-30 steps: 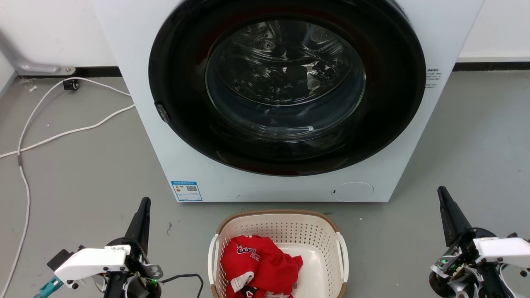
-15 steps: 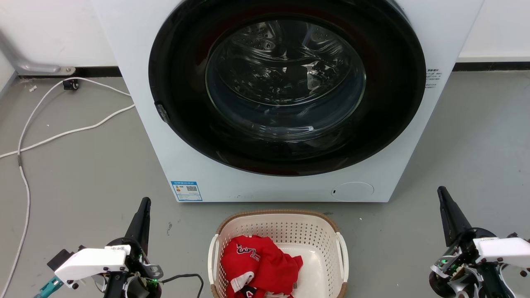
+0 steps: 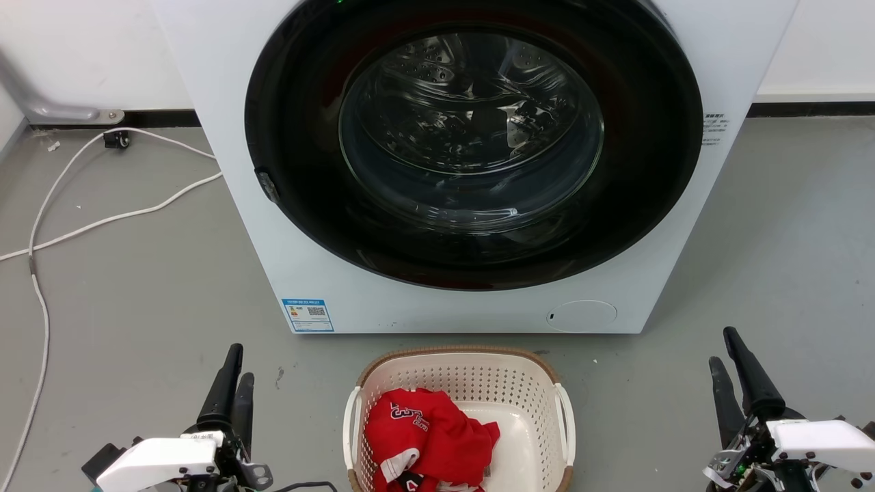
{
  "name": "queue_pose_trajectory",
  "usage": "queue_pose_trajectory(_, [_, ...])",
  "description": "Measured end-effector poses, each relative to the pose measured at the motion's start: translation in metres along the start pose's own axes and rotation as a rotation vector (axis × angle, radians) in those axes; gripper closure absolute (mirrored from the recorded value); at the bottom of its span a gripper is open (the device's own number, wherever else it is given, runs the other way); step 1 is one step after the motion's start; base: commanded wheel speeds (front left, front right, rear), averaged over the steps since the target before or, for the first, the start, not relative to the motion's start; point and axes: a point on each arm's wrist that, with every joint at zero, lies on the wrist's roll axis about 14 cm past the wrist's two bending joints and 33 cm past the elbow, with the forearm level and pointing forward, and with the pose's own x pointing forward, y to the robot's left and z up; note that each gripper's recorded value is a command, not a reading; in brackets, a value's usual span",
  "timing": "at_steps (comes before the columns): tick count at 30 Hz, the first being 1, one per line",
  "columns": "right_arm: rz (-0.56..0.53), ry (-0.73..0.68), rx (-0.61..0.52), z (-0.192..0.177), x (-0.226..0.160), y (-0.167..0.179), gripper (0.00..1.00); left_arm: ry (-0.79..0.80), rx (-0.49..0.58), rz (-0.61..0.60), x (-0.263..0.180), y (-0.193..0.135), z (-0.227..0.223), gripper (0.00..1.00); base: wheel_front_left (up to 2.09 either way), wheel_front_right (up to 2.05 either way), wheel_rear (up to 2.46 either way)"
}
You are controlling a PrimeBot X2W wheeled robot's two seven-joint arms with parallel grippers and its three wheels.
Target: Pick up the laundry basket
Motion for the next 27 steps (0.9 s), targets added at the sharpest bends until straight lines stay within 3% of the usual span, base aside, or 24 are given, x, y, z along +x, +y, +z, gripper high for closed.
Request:
queue_pose_trajectory(12, [0.023, -0.062, -0.143, 0.013, 0.001, 0.009, 0.0, -0.096, 0.089, -0.004, -0.003, -0.003, 0.024, 0.0, 0.0, 0.0, 0.0])
queue_pose_trajectory(20, [0.075, -0.09, -0.362, 0.018, 0.002, 0.029, 0.0, -0.174, 0.189, -0.005, -0.005, -0.007, 0.046, 0.0, 0.0, 0.0, 0.0])
queue_pose_trajectory(27, [0.145, -0.11, -0.605, 0.015, 0.003, 0.054, 0.0, -0.203, 0.333, -0.052, -0.004, -0.031, 0.049, 0.0, 0.0, 0.0, 0.0])
